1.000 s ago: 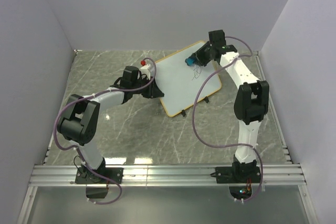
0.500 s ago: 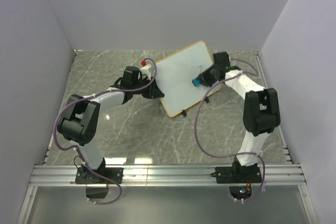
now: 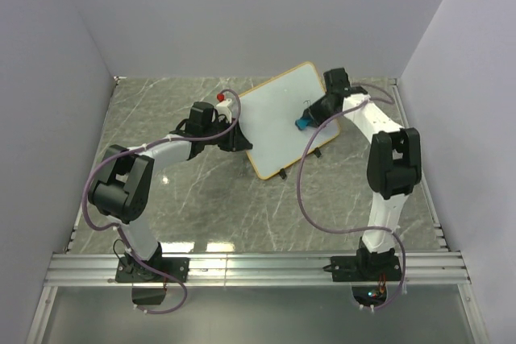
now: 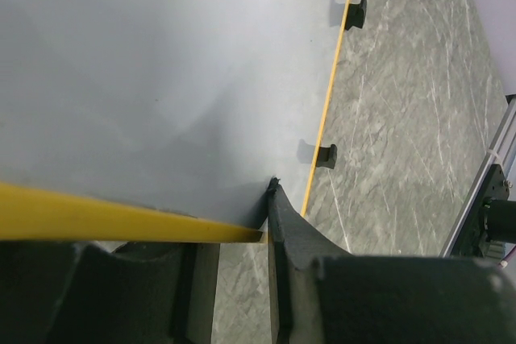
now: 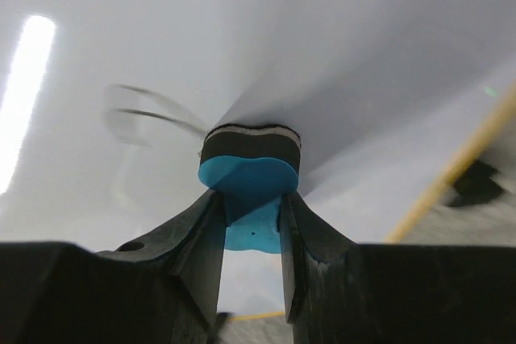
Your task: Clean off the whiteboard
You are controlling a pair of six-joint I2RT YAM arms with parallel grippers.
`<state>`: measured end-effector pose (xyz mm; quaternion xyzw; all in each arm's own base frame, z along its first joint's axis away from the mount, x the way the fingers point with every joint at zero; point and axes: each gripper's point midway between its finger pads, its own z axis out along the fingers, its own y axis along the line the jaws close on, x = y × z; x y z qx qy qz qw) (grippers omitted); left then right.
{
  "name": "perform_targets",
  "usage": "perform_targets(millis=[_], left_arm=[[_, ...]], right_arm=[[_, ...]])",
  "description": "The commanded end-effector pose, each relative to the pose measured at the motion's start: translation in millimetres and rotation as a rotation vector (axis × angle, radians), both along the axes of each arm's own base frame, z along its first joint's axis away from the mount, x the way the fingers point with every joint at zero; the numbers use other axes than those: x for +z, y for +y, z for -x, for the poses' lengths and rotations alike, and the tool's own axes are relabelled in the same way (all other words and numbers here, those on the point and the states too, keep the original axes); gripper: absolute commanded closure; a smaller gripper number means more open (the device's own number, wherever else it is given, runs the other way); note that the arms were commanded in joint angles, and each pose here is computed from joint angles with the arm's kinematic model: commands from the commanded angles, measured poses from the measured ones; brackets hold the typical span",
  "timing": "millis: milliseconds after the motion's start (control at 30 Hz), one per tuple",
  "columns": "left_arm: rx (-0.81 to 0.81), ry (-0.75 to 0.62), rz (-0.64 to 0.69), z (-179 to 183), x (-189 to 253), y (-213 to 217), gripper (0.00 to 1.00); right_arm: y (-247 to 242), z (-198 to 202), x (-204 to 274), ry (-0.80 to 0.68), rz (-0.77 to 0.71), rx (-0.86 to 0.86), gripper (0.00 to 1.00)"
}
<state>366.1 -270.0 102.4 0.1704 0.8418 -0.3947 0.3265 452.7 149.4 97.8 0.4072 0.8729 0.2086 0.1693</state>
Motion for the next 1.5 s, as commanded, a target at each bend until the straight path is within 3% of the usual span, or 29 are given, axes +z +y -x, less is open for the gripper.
perform_targets(millis=[0,200,333,467,667,833,933,1267,1467], left_arm=[[-0.064,-0.034,-0.257,14,-61,19,1.00],[-0.070,-0.035,-0.258,18,-60,17,1.00],[-0.070,-0.038,-0.257,18,-59,17,1.00],[-0.073,-0.033,-0.254,18,-60,17,1.00],[-0.075,-0.034,-0.254,17,-60,16,1.00],[-0.077,-0.032,-0.250,17,-60,15,1.00],[-0.080,-0.030,-0.251,17,-62,15,1.00],[-0.082,-0.026,-0.253,17,-64,15,1.00],[-0.088,-0.007,-0.262,21,-66,17,1.00]], right_arm=[[19,-76,47,-0.223,-0.042,-0.019,1.00],[17,-125,69,-0.264,-0.078,-0.066,1.00],[3,-121,52,-0.224,-0.070,-0.095,1.00],[-17,-87,27,-0.172,0.003,-0.093,1.00],[-47,-3,-43,0.001,0.102,-0.088,1.00],[-50,18,-60,0.035,0.104,-0.080,1.00],[-44,2,-48,0.004,0.072,-0.083,1.00],[-16,-127,63,-0.295,-0.074,-0.102,1.00],[-14,-142,54,-0.253,-0.085,-0.126,1.00]])
